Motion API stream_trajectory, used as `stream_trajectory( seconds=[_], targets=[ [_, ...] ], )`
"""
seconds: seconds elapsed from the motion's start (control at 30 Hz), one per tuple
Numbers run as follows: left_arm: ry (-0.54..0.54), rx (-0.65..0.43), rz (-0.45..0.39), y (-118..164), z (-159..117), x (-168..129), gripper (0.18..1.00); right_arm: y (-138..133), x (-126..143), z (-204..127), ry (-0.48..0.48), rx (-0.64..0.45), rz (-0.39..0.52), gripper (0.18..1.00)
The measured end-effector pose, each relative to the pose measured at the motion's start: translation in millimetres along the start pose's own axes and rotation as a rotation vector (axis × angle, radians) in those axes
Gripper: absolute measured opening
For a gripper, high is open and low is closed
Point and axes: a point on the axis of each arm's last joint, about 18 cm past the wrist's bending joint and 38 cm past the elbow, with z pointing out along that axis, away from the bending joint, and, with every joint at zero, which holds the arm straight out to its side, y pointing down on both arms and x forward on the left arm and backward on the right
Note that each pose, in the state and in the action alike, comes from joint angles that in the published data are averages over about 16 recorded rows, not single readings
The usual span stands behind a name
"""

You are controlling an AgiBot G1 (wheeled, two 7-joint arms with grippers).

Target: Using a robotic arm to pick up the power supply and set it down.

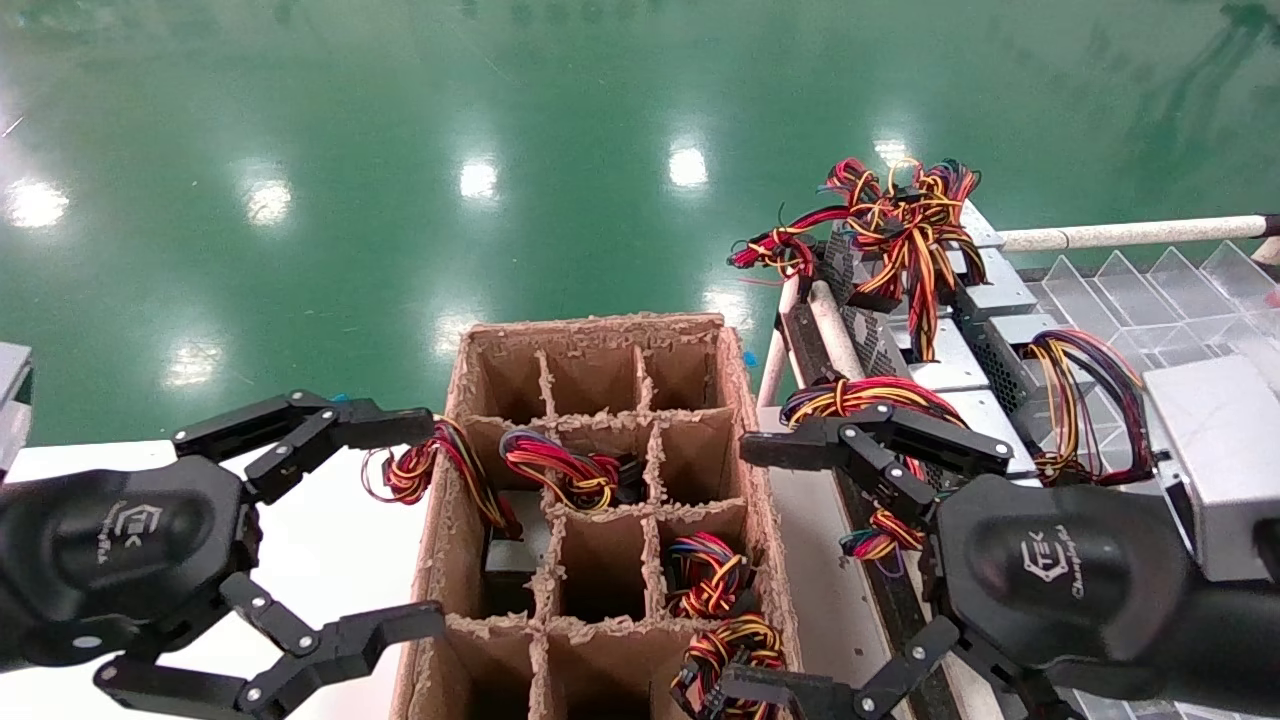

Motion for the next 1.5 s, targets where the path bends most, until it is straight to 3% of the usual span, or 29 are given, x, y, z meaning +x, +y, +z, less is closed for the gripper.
stream_trajectory(
  seconds=[0.23,0.53,1.0,1.23,1.5],
  targets=[
    [0.0,0.0,0.0,0.0,0.0,0.0,0.973,6.2,-1.1,-0.6,-0.01,-0.054,-0.014,1.0],
    [0.0,0.0,0.0,0.0,0.0,0.0,0.883,25.2,0.0,4.5,-0.062,-0.213,-0.071,1.0],
    [0.0,0.0,0.0,0.0,0.0,0.0,0.581,54.5,19.9,31.1,-0.189,-0.443,-0.253,0.999],
    [0.0,0.0,0.0,0.0,0.0,0.0,0.409,60.9,34.4,40.6,-0.225,-0.482,-0.325,0.98],
    [0.0,0.0,0.0,0.0,0.0,0.0,0.282,67.2,45.2,47.1,-0.253,-0.501,-0.363,0.913]
  ],
)
